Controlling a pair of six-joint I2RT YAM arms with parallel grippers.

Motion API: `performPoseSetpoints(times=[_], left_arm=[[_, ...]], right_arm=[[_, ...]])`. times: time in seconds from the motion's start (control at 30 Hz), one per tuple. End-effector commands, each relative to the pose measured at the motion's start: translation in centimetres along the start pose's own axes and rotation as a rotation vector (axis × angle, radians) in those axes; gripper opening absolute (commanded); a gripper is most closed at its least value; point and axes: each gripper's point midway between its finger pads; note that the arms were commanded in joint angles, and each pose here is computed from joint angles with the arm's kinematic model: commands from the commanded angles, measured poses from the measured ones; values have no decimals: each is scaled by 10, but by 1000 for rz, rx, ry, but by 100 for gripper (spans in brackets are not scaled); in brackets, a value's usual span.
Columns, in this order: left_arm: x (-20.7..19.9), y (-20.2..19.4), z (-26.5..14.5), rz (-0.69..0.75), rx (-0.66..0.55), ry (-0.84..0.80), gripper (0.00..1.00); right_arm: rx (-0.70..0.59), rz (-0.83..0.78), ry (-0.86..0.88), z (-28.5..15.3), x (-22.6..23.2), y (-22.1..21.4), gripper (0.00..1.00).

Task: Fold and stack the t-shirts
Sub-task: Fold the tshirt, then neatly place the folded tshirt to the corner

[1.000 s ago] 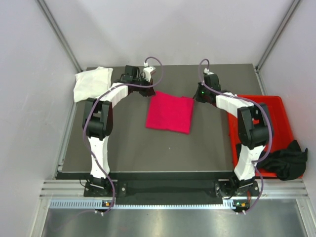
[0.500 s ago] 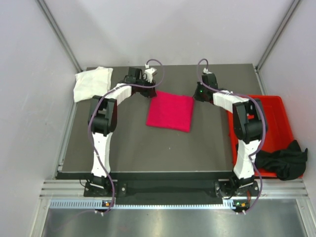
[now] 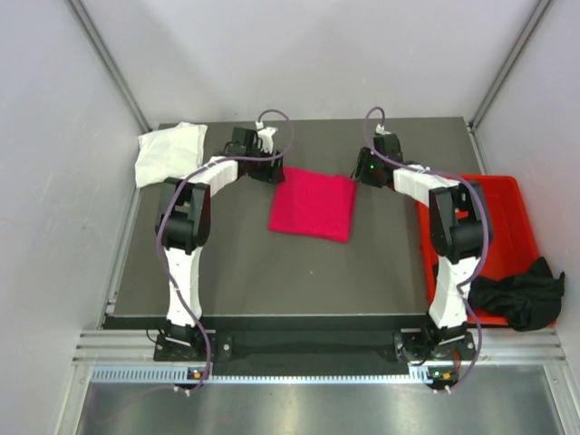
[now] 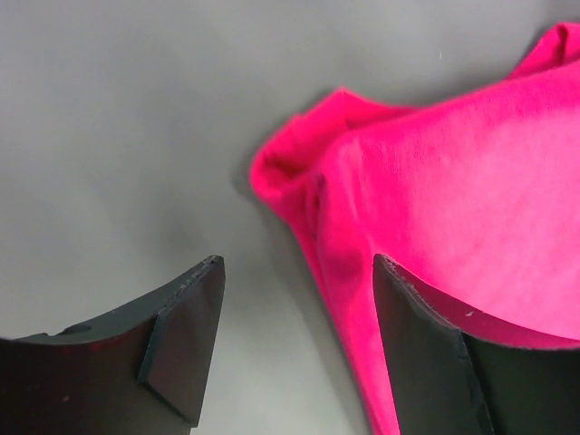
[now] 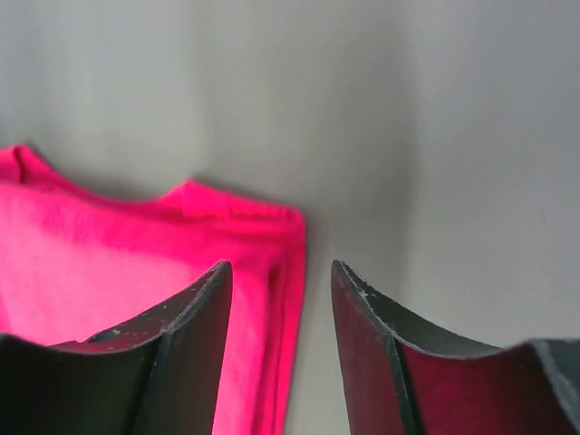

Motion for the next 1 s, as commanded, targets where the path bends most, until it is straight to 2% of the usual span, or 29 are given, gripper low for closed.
performPoseSetpoints(times=[0.0, 0.2, 0.3, 0.33, 0.4, 0.43, 0.47, 0.57, 0.7, 0.8, 0.97], left_arm=[[-14, 4, -16, -90, -17, -15, 71], [-28, -28, 3, -175, 51, -64, 68], [-34, -42, 17, -214, 88, -94, 59], [-37, -43, 19, -236, 96, -109, 51], [-39, -55, 27, -264, 123, -130, 44], [-40, -54, 29, -279, 117, -138, 33], [-42, -55, 31, -289, 117, -153, 27], [-53, -45, 28, -314, 93, -216, 0], [-55, -20, 13, -305, 38, -257, 0], [-32, -6, -3, -282, -5, -201, 0], [43, 20, -26, -209, -49, -25, 0]], right_arm=[[-101, -18, 75, -42, 23, 32, 48], [-103, -25, 95, -62, 24, 28, 50], [-105, -25, 104, -70, 25, 26, 49], [-105, -24, 103, -72, 24, 24, 50], [-125, -20, 112, -80, 26, 27, 49], [-126, -18, 113, -82, 25, 25, 49], [-139, -16, 117, -87, 26, 28, 49], [-162, -18, 120, -98, 28, 32, 49], [-185, -19, 110, -109, 22, 34, 49], [-199, -19, 111, -118, 20, 34, 49], [-223, -29, 66, -131, 4, 33, 49]])
Point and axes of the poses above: each gripper's point midway between its finger pads, its own z axis out along the fingers, its own x axis along the line the jaws close on, y = z × x, and after that the axes turned 4 degrees about z, right-handed
